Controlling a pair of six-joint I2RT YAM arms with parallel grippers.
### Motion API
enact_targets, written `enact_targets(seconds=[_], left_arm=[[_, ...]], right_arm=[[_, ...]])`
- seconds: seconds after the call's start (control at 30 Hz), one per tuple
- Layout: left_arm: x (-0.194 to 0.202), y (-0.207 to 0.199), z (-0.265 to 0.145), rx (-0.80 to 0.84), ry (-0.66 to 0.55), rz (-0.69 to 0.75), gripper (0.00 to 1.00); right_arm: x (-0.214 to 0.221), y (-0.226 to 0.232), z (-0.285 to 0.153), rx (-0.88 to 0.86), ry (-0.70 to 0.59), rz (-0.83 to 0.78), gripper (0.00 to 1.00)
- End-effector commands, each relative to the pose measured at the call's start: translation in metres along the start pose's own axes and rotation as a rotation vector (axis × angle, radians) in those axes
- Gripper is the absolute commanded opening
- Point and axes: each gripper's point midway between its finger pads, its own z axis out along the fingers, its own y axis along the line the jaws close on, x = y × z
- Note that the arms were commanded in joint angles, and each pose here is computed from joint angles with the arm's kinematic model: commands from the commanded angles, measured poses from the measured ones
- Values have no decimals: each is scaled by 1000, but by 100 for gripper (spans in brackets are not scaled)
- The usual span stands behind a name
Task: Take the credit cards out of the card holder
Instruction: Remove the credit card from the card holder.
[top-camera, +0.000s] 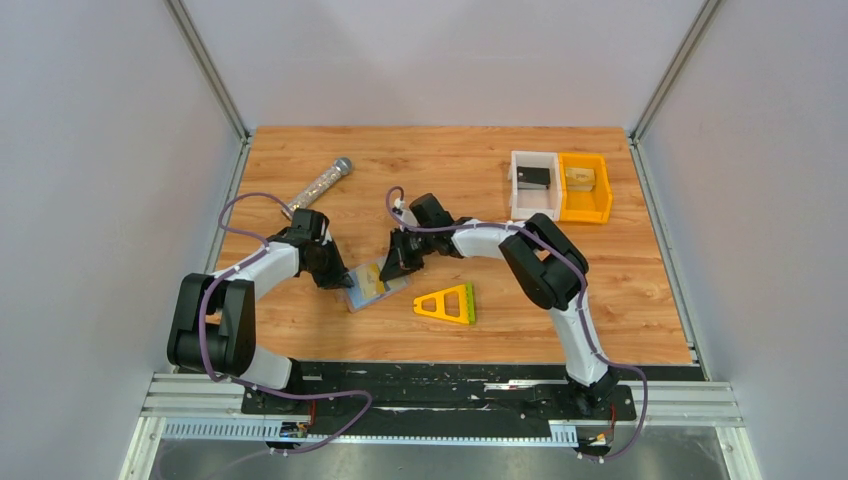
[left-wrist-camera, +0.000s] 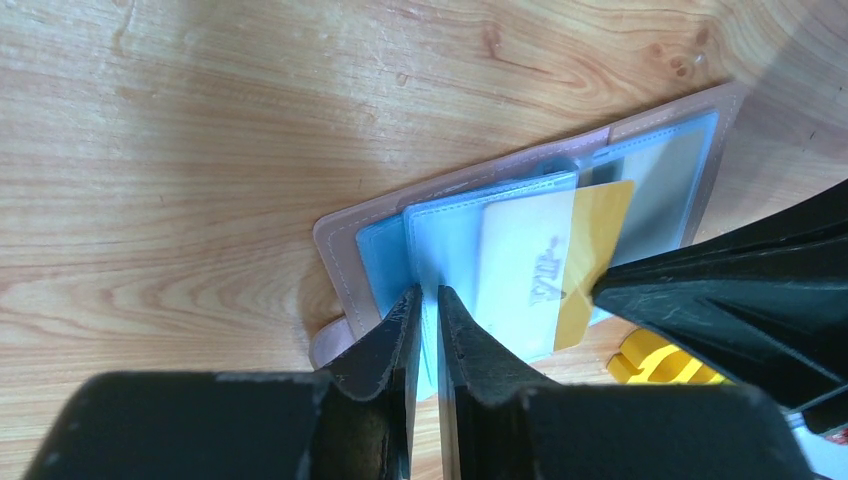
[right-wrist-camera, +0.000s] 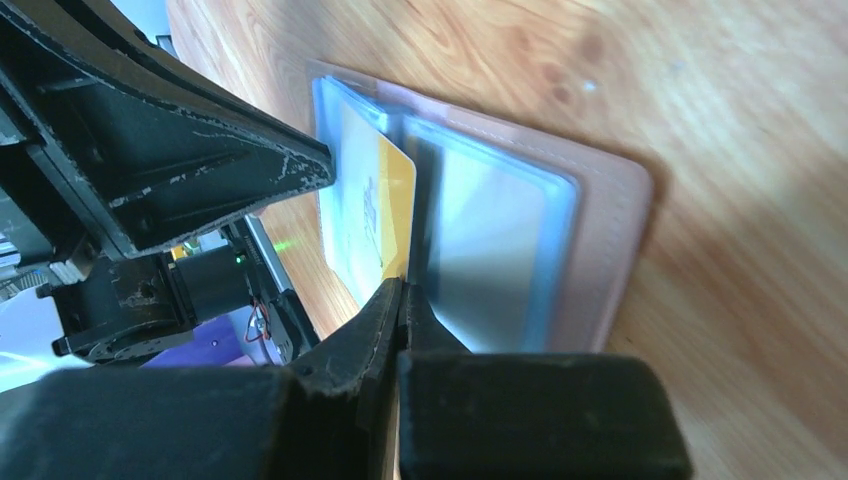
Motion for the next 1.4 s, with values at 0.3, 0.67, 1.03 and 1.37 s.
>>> enact_targets(seconds=[0.3, 0.67, 1.03, 1.37], left_arm=[[5, 6, 2, -27, 27, 22, 22], [-10, -24, -28, 71, -22, 61, 36], [0, -21, -5, 96, 35, 44, 28], [8, -11, 13, 63, 85, 10, 24]], right_arm=[[-26, 30, -51, -70, -91, -95, 0], [-34, 26, -66, -7, -95, -101, 17], [-30, 19, -38, -5, -55, -66, 27], [-26, 8, -17, 19, -22, -51, 29]])
